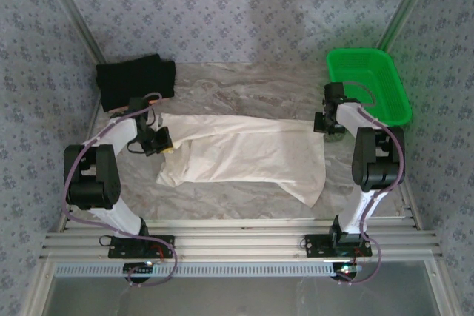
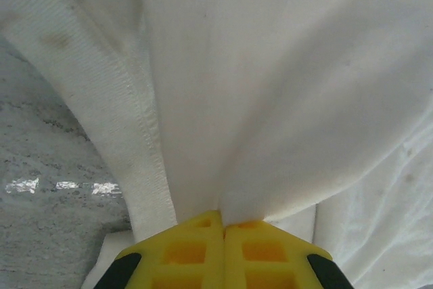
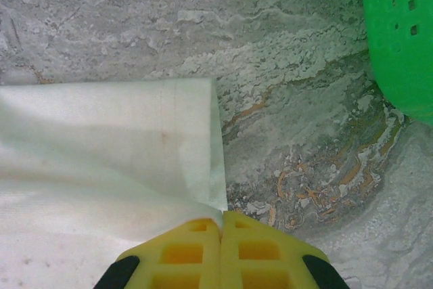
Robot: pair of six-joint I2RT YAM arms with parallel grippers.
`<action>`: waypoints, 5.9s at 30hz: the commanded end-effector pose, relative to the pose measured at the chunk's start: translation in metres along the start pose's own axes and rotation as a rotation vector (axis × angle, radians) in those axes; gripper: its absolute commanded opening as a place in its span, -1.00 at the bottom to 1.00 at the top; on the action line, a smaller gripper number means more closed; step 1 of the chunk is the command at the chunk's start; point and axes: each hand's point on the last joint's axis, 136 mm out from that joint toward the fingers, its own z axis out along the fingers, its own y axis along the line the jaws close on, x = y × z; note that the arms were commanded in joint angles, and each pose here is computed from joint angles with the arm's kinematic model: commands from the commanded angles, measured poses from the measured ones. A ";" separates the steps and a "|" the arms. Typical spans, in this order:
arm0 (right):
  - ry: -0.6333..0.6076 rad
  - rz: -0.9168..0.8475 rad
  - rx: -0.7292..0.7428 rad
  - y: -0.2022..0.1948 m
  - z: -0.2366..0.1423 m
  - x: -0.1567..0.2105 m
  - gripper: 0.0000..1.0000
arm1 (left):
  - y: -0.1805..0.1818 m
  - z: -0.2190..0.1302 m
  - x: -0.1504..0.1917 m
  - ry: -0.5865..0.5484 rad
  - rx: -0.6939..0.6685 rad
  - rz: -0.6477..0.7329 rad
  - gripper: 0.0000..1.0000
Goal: Fold and stack the t-shirts
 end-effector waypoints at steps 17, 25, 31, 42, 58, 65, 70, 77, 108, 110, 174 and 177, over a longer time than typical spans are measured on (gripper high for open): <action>-0.062 0.041 -0.063 0.010 -0.027 -0.016 0.06 | -0.012 -0.014 -0.014 -0.062 -0.021 0.005 -0.45; -0.243 -0.006 -0.264 0.045 -0.115 -0.028 0.76 | -0.022 -0.083 -0.020 -0.224 -0.143 0.060 0.14; -0.282 -0.031 -0.474 0.077 -0.168 -0.010 0.98 | -0.087 -0.075 -0.015 -0.211 -0.176 0.462 0.27; -0.221 -0.066 -0.640 0.103 -0.193 0.046 1.00 | -0.091 0.012 -0.008 0.011 -0.343 0.771 0.11; -0.157 -0.046 -0.660 0.108 -0.182 0.061 1.00 | -0.080 0.066 -0.037 0.009 -0.555 0.883 -0.37; -0.153 -0.043 -0.649 0.107 -0.180 0.063 1.00 | -0.084 0.066 -0.040 0.009 -0.546 0.921 -0.67; -0.153 -0.048 -0.642 0.107 -0.178 0.063 1.00 | -0.099 0.059 -0.035 0.036 -0.467 0.943 -0.77; -0.137 -0.054 -0.638 0.109 -0.174 0.066 1.00 | -0.110 0.048 -0.028 0.140 -0.299 0.926 -0.81; 0.112 -0.048 -0.753 0.237 -0.131 0.099 0.96 | -0.117 0.040 -0.017 0.417 0.404 0.412 -0.64; 0.151 0.014 -0.801 0.255 -0.125 0.099 0.91 | -0.107 0.045 -0.022 0.412 0.371 0.376 -0.52; 0.240 0.043 -0.746 0.428 -0.014 0.064 -0.12 | -0.021 -0.034 0.040 -0.110 0.003 0.126 -0.21; 0.246 0.039 -0.744 0.431 -0.010 0.065 -0.13 | -0.020 -0.032 0.040 -0.107 0.005 0.123 -0.21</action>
